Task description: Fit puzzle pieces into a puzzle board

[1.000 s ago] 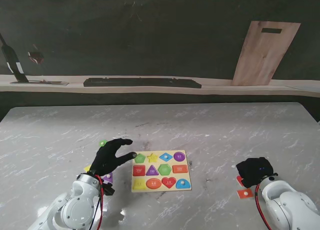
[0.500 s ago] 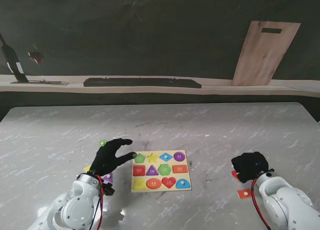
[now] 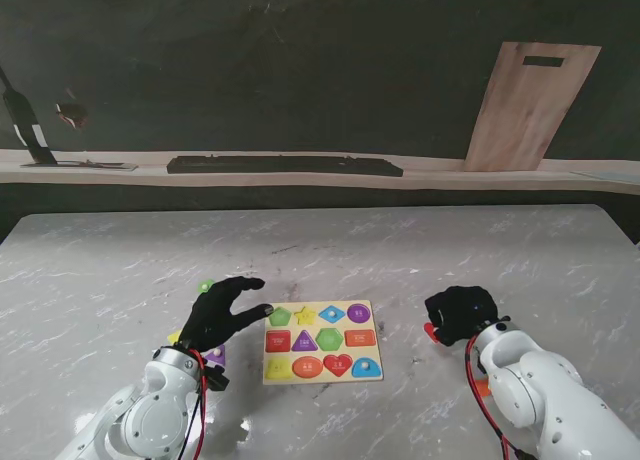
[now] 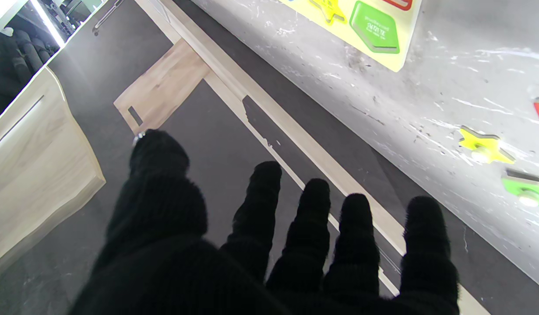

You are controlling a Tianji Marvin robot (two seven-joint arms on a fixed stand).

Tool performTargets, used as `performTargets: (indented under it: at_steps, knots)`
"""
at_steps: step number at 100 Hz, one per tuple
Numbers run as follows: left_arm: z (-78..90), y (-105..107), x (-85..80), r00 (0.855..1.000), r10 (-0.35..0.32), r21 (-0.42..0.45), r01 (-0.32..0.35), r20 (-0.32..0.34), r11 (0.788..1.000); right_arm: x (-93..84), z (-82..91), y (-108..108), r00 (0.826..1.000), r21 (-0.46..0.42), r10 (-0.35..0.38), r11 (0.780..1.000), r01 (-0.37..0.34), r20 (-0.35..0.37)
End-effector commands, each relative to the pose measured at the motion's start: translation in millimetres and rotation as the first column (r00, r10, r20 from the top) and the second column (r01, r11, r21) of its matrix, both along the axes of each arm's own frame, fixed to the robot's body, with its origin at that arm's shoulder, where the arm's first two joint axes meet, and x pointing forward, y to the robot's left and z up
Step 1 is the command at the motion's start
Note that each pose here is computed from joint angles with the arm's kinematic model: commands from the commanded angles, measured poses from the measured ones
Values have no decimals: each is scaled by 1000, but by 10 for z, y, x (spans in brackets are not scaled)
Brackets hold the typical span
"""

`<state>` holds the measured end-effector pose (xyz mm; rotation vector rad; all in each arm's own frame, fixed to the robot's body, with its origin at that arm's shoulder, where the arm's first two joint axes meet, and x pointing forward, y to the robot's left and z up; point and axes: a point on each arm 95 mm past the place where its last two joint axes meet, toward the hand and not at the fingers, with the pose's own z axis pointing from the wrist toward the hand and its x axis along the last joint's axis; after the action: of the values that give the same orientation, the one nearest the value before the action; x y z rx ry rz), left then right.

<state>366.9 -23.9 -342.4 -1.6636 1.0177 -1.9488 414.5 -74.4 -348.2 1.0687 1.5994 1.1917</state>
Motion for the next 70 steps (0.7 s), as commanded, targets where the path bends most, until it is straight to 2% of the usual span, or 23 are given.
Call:
performTargets:
  at_steps: [1, 18, 33, 70]
  knots:
    - [7, -10, -9, 1000, 2, -10, -2, -1, 1000, 48, 79, 269, 999, 38, 34, 999, -34, 7]
    - [8, -7, -6, 1000, 0, -12, 0, -2, 1000, 118, 99, 585, 997, 100, 65, 993, -61, -35]
    - [12, 0, -6, 1000, 5, -14, -5, 2, 1000, 158, 89, 846, 990, 144, 124, 983, -113, -71]
    - [-1, 8, -3, 1000, -3, 0, 3, 3, 1000, 104, -12, 1323, 952, 166, 276, 953, -252, -136]
